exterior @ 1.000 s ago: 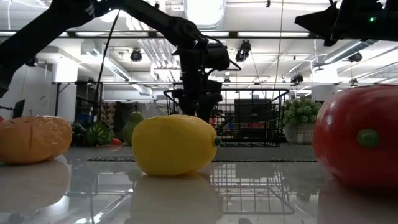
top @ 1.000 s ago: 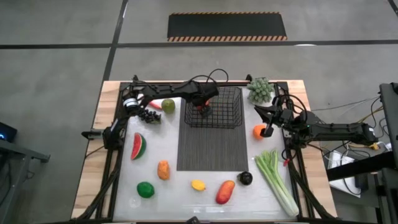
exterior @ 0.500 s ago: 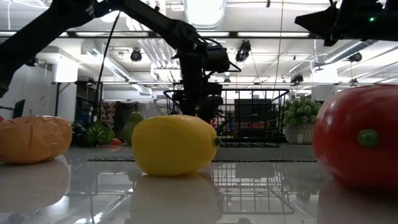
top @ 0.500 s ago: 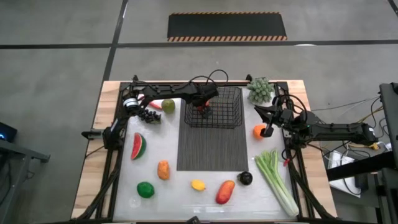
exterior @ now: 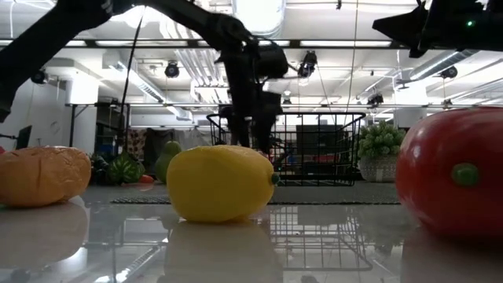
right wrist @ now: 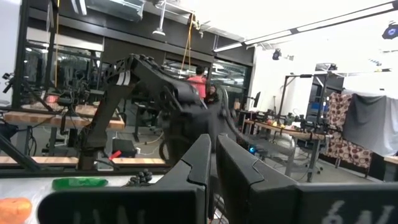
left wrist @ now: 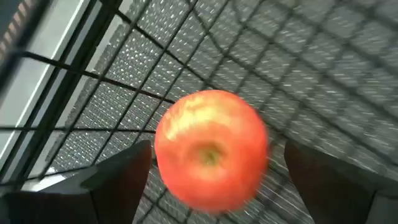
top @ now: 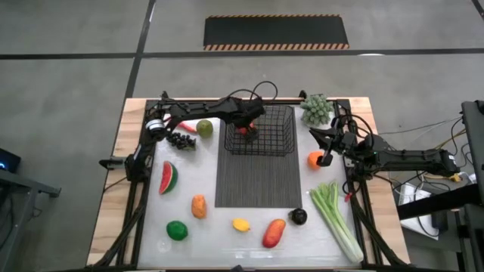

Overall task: Build produce basket
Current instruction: Put the apple into the wire basket, then put the watermelon into the wire basket

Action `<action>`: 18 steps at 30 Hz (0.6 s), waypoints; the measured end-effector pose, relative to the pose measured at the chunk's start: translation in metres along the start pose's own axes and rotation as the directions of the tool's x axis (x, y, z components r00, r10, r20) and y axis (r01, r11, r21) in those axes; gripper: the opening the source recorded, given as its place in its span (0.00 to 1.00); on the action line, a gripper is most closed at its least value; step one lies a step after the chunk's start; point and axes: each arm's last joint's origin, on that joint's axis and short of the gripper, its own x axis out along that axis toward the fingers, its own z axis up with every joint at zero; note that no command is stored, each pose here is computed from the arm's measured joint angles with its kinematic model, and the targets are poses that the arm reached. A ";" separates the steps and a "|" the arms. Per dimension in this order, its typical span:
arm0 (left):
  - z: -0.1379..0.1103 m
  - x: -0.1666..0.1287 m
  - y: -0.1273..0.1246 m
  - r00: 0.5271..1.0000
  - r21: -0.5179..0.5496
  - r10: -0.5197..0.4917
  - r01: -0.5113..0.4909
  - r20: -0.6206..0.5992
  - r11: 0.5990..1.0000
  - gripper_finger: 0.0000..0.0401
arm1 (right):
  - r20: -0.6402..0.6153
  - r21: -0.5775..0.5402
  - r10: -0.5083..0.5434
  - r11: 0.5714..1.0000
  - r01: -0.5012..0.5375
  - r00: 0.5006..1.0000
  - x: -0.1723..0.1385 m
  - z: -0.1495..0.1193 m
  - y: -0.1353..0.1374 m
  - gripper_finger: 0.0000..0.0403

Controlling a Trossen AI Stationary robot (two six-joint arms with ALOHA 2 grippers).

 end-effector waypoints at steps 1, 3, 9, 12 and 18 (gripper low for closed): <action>0.001 -0.008 0.001 1.000 -0.003 -0.009 0.009 0.017 1.000 0.87 | 0.001 0.001 0.000 1.000 0.000 1.000 0.000 0.000 0.000 0.04; 0.003 -0.024 0.001 0.998 -0.004 -0.019 0.020 0.053 1.000 0.87 | 0.000 0.000 0.000 1.000 0.000 1.000 0.000 0.000 0.000 0.04; -0.003 -0.093 -0.003 0.984 0.018 -0.064 0.061 0.167 0.998 0.87 | 0.000 0.000 0.000 1.000 0.000 1.000 0.000 0.000 0.000 0.04; -0.015 -0.128 -0.010 0.975 0.053 -0.095 0.086 0.199 0.995 0.87 | -0.002 0.000 0.000 1.000 0.000 1.000 0.000 0.000 0.000 0.04; -0.045 -0.180 -0.033 0.965 0.192 -0.164 0.124 0.204 0.973 0.87 | -0.003 0.000 0.001 1.000 -0.001 1.000 0.000 0.000 0.000 0.04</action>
